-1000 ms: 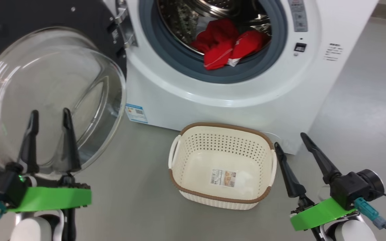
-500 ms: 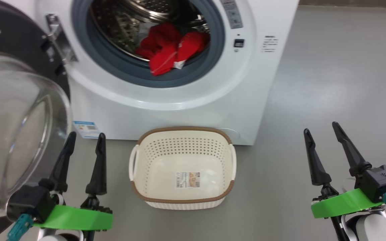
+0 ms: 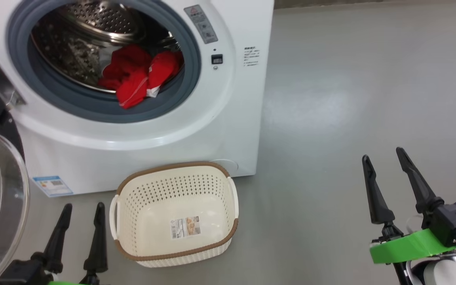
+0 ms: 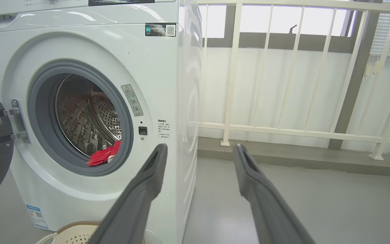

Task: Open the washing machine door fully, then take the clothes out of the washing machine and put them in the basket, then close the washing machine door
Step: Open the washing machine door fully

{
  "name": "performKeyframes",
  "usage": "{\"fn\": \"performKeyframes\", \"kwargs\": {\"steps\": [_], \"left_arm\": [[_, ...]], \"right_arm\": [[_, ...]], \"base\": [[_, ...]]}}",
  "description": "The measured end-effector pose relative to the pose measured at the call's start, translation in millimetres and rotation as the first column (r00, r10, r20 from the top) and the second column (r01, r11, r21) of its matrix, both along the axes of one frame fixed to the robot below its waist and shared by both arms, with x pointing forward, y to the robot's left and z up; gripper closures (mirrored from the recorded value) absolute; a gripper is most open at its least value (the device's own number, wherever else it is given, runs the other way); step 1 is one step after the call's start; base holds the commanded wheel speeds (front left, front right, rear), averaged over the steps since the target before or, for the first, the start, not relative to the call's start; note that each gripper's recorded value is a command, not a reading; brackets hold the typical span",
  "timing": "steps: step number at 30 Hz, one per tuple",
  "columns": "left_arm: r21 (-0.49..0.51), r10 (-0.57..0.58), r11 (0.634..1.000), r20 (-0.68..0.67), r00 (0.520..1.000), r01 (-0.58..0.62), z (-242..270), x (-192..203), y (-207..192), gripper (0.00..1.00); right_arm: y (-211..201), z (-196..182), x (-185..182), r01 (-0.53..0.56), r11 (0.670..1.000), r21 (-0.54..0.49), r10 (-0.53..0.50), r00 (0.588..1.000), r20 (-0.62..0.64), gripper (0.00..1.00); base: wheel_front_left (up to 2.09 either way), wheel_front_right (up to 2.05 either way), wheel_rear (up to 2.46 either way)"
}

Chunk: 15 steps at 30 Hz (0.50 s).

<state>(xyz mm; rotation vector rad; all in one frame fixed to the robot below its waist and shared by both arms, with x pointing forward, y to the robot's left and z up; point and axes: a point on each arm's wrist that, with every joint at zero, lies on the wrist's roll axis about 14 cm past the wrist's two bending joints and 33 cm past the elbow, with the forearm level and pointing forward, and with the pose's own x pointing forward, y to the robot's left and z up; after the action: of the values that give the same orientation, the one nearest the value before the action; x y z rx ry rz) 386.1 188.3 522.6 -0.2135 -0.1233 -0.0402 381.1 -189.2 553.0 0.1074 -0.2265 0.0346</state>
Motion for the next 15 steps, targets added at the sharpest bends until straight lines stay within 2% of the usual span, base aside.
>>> {"fn": "performKeyframes", "kwargs": {"steps": [6,15], "left_arm": [[-0.01,0.01,1.0,-0.014,1.0,-0.01,-5,-13,4,0.0],[0.041,0.004,0.999,-0.034,0.999,-0.002,-9,-27,10,0.0]], "right_arm": [[-11,2,-19,0.034,0.999,0.0,-0.034,0.999,0.007,0.0],[-16,4,-32,0.052,0.999,0.002,-0.052,0.998,0.017,0.0]], "base": [[0.0,0.0,0.0],[0.0,0.0,0.0]]}}
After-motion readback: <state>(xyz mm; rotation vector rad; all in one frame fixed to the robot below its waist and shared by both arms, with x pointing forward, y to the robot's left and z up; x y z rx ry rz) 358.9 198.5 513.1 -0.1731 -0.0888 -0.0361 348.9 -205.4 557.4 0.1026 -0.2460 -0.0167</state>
